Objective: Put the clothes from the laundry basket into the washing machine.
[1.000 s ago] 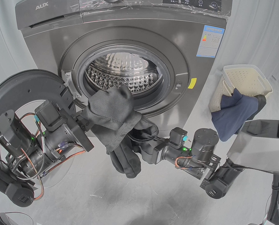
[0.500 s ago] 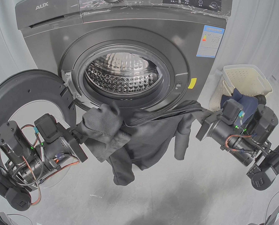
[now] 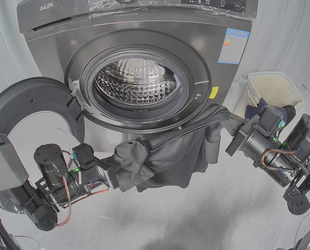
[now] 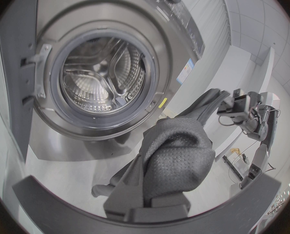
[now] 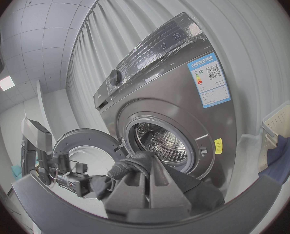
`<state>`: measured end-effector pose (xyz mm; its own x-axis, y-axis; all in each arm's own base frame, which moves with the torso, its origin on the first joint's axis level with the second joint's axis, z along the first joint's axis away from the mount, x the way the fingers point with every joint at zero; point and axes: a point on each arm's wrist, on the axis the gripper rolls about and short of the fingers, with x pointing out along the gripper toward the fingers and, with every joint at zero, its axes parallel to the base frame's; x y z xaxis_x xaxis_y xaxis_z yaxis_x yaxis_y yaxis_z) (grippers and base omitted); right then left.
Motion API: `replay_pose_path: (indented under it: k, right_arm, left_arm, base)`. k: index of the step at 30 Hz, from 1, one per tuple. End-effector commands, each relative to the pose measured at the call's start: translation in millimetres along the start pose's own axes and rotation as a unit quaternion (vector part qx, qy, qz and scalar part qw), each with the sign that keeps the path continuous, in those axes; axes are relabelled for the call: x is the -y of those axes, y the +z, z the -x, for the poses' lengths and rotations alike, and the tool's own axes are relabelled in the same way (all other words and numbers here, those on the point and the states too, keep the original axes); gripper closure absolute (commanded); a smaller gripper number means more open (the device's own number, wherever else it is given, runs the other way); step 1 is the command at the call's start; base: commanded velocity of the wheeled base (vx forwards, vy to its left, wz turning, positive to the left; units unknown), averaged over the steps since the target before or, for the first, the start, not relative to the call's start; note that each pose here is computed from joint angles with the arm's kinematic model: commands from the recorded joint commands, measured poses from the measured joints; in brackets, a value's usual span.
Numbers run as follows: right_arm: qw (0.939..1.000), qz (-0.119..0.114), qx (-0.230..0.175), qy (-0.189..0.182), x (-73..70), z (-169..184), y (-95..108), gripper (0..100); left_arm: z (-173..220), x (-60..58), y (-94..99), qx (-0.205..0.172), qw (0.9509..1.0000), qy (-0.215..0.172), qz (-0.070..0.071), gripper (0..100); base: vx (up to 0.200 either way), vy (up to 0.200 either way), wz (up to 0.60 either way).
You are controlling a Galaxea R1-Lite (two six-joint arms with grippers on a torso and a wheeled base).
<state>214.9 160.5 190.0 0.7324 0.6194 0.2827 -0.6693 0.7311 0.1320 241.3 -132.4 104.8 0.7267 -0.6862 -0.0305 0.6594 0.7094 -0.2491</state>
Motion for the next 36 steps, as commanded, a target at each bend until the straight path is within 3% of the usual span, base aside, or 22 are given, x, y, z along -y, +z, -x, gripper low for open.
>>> replay_pose_path:
  k: [1,2,5,9,23,31,36]
  right_arm:
    - [0.9998,-0.007,-0.007,0.015,-8.9,3.0,-2.6,100]
    - [0.9998,-0.008,-0.006,0.017,-10.1,2.8,-2.9,100]
    - [0.9997,-0.009,-0.008,0.020,-12.0,2.8,-3.5,100]
    - [0.9995,-0.018,-0.013,0.021,-17.4,2.4,-6.6,100]
    - [0.9996,-0.015,-0.021,0.014,-14.7,2.1,-12.6,100]
    - [0.9999,-0.015,-0.004,0.004,-15.7,-0.9,-4.3,100]
    - [0.9998,-0.017,-0.006,0.009,-18.9,-0.4,-4.7,100]
  left_arm:
    - [-30.3,-14.7,-32.7,-0.044,0.9988,0.006,0.023,100]
    - [-34.7,-17.3,-37.9,-0.049,0.9983,0.008,0.030,0]
    - [-41.6,-20.8,-44.3,-0.054,0.9978,0.009,0.036,0]
    - [-55.5,-26.2,-57.9,-0.063,0.9973,0.013,0.035,0]
    - [-64.5,-11.3,-70.9,-0.079,0.9965,-0.012,0.024,0]
    - [-71.5,-5.3,-82.6,-0.091,0.9955,-0.027,-0.008,0]
    - [-84.0,-6.5,-80.5,-0.072,0.9967,-0.031,-0.017,0]
  base:
    - [0.000,0.000,0.00]
    - [0.000,0.000,0.00]
    - [0.000,0.000,0.00]
    - [0.000,0.000,0.00]
    - [0.000,0.000,0.00]
    - [0.000,0.000,0.00]
    - [0.000,0.000,0.00]
